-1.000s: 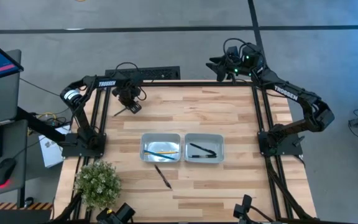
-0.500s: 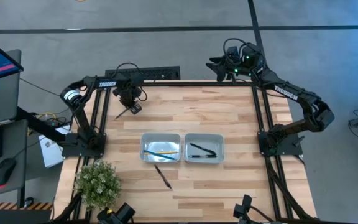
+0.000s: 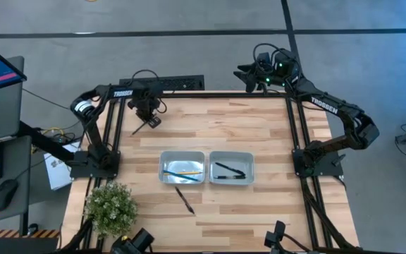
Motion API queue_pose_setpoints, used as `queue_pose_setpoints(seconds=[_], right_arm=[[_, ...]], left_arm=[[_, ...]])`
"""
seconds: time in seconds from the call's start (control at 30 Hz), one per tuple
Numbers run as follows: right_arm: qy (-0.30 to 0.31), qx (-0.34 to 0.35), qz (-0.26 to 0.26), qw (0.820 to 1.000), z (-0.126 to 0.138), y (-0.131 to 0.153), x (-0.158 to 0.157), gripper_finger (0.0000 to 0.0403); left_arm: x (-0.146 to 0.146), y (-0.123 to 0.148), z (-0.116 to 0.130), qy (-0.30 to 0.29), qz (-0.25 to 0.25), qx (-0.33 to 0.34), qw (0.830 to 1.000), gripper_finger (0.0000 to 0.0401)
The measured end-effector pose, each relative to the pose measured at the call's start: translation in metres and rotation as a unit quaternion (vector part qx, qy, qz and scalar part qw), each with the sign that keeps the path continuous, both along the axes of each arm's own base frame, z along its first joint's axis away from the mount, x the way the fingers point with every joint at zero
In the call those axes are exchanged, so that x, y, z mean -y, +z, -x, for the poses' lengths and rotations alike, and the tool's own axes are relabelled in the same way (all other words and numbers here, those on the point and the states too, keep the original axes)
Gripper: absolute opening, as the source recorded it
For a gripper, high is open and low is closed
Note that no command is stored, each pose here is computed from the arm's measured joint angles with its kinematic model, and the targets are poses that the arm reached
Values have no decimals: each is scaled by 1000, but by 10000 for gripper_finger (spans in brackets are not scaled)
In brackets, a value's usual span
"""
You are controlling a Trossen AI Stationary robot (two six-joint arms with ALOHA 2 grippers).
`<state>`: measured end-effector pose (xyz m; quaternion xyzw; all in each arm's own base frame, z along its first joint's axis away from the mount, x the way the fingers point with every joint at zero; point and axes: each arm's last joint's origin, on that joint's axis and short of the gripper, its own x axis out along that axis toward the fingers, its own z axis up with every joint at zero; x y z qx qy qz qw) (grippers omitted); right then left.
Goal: Sort pens & pencils
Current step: Put the green pencil into the left gray bin
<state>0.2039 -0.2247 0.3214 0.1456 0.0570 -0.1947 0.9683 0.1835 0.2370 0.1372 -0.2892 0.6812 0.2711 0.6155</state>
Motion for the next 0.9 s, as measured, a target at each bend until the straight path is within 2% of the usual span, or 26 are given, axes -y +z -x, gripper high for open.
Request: queue_pose_setpoints(seconds=[0.17, 0.27, 0.5, 0.7, 0.9], right_arm=[[0, 0, 0, 1000, 0, 0, 0, 235], [0, 0, 0, 1000, 0, 0, 0, 235], [0, 0, -1, 1000, 0, 0, 0, 235], [3, -2, -8, 1000, -2, -1, -2, 235], [13, -19, -69, 997, -7, -9, -9, 235]], left_arm=[[-11, 13, -12, -8, -12, 48, 999, 1], [-13, 20, -15, -5, 7, 77, 997, 2], [-24, 44, -28, -8, 12, 155, 988, 3], [-34, 71, -41, -18, 29, 255, 966, 2], [-44, 107, -53, -38, 29, 346, 937, 1]])
